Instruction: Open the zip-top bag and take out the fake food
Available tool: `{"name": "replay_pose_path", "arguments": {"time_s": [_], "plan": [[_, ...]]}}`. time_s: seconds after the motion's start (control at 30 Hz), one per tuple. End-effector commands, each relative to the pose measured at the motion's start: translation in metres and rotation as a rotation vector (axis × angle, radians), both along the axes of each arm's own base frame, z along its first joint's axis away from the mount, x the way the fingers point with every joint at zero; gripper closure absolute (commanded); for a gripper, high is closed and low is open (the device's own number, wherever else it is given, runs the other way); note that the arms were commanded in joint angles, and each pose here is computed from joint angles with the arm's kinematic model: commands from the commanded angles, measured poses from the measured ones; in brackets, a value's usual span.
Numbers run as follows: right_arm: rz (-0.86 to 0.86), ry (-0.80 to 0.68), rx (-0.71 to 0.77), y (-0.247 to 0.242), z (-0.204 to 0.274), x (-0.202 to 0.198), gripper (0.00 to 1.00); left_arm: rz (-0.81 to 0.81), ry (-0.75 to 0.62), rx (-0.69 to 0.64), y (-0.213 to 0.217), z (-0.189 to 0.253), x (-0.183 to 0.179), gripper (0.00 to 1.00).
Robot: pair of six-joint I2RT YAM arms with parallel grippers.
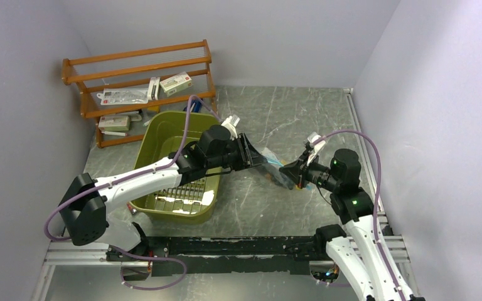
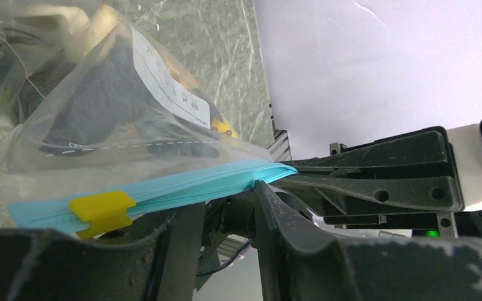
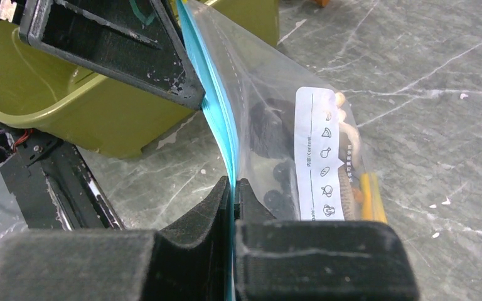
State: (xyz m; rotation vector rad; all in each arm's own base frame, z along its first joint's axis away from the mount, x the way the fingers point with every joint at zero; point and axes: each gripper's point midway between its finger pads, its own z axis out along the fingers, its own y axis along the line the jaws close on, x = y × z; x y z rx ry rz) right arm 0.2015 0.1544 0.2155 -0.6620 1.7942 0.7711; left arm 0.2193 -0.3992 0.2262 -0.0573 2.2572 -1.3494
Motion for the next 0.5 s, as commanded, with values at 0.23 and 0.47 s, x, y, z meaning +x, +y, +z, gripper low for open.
{"name": "replay_pose_path", "arguments": {"time_s": [0.23,0.47], "plan": [[0.087,-0.033,0.027,0.010,0.007,-0.011,1.00,0.004,-0.040,-0.012,-0.002,0.010,0.002,0.70],[0.195,-0.042,0.049,0.019,0.010,-0.028,0.99,0.006,-0.055,-0.043,-0.006,0.016,0.005,0.60]]}}
